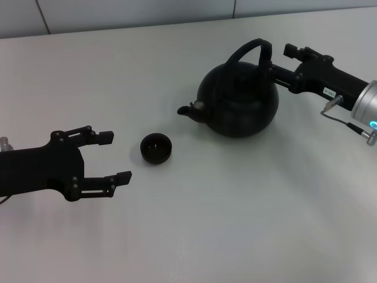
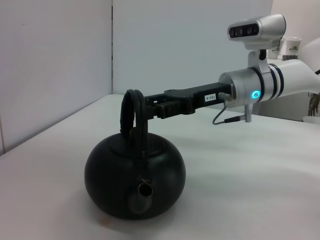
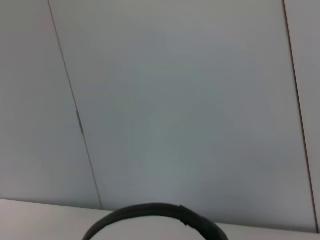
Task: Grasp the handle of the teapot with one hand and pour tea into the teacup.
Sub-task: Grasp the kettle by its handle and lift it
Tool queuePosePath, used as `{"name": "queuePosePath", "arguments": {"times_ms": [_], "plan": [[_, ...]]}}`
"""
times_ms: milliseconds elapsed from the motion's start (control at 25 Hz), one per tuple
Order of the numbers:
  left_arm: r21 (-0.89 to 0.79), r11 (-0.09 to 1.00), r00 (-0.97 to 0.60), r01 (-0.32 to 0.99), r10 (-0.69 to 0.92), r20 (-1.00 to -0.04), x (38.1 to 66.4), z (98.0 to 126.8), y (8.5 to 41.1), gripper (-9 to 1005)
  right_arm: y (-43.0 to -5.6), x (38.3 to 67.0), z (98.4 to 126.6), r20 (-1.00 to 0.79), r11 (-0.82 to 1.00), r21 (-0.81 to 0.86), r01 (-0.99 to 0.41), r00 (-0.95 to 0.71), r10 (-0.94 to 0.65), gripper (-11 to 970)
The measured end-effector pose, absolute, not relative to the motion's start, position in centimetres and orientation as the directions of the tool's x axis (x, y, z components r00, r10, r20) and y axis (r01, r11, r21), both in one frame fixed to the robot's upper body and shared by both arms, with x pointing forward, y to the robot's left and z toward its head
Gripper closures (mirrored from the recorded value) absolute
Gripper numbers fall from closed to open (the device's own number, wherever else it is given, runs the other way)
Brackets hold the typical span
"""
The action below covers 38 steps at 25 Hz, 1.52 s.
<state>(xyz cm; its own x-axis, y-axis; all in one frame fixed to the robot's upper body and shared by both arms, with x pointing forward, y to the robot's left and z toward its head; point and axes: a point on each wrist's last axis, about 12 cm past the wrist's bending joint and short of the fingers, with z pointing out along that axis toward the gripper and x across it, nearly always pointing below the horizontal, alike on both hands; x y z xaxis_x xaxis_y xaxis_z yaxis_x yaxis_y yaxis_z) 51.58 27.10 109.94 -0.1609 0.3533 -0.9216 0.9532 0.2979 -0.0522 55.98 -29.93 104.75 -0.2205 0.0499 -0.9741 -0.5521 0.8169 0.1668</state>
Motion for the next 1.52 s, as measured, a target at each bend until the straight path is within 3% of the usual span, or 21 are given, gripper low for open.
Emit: {"name": "queuePosePath", "arguments": {"times_ms": [520, 1080, 1280, 1520], "plan": [[-0.052, 0.302, -0.162, 0.952, 0.353, -0.921, 51.6, 109.9, 27.1, 133, -29.1, 57.8, 105.4, -0.976, 0.83, 0.153, -0.536, -0.212, 0.043, 235], [-0.048, 0.31, -0.163, 0.949, 0.356, -0.92, 51.7, 109.9, 27.2, 133, -28.3, 57.6, 105.0, -0.984, 0.824, 0.084, -0.56, -0.175, -0.019, 288], [-0.043, 0.308, -0.157, 0.95, 0.357, -0.921, 51.8, 110.0, 27.2, 133, -28.3, 57.7, 105.0, -0.985, 0.828, 0.087, -0.554, -0.173, -0.012, 523], [-0.038, 0.308, -0.152, 0.951, 0.358, -0.921, 51.8, 110.1, 27.1, 133, -28.4, 57.7, 105.0, -0.985, 0.83, 0.086, -0.55, -0.171, -0.011, 704]]}}
